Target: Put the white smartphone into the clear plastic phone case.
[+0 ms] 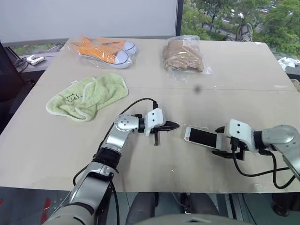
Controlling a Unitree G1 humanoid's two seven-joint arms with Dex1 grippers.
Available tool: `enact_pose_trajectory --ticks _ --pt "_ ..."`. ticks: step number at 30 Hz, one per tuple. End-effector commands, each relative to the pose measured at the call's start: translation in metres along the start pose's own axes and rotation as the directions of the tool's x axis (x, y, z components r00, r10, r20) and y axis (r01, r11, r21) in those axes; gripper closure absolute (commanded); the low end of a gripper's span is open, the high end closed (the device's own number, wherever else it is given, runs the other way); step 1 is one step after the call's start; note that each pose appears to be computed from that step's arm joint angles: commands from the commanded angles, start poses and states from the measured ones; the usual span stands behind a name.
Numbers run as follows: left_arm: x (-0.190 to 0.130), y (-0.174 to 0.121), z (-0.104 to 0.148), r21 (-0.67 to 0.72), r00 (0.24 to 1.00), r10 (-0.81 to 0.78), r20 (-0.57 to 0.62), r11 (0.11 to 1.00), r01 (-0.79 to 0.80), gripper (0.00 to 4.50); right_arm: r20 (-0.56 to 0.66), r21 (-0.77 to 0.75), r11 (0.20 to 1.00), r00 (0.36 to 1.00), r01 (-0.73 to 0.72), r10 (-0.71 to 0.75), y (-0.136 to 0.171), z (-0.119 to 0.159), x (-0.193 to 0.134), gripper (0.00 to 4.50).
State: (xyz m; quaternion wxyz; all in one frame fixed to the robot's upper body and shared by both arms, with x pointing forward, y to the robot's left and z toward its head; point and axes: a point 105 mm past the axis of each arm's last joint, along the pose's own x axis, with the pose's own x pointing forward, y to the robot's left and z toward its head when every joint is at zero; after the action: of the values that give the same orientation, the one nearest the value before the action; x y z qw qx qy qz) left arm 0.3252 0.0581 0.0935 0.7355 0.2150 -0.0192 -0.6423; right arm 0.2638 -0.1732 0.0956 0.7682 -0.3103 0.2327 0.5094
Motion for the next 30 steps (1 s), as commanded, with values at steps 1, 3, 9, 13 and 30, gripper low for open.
enact_pose_trajectory --ticks 1,3,9,13,30 --pt "0.000 0.003 0.008 0.041 1.000 0.002 0.015 0.999 -0.003 4.50 0.006 -0.025 1.000 1.000 0.006 -0.005 -0.002 0.006 -0.003 0.03" --pt "0.000 0.003 0.008 0.040 1.000 0.003 0.015 0.999 -0.004 4.50 0.009 -0.027 1.000 1.000 0.005 -0.005 -0.003 0.006 -0.003 0.87" --pt "-0.001 0.003 0.007 0.043 1.000 0.002 0.013 0.999 -0.003 4.50 0.016 -0.036 0.999 1.000 0.020 -0.019 -0.006 0.009 -0.004 1.60" --pt "-0.002 0.003 0.007 0.044 1.000 0.000 0.012 0.999 -0.001 4.50 0.025 -0.078 0.997 0.999 0.022 -0.020 -0.009 0.016 -0.006 1.60" --pt "-0.005 0.005 0.009 0.053 1.000 0.009 0.015 0.999 -0.010 4.50 -0.081 -0.300 0.954 0.997 -0.007 -0.018 -0.035 0.027 0.003 1.60"
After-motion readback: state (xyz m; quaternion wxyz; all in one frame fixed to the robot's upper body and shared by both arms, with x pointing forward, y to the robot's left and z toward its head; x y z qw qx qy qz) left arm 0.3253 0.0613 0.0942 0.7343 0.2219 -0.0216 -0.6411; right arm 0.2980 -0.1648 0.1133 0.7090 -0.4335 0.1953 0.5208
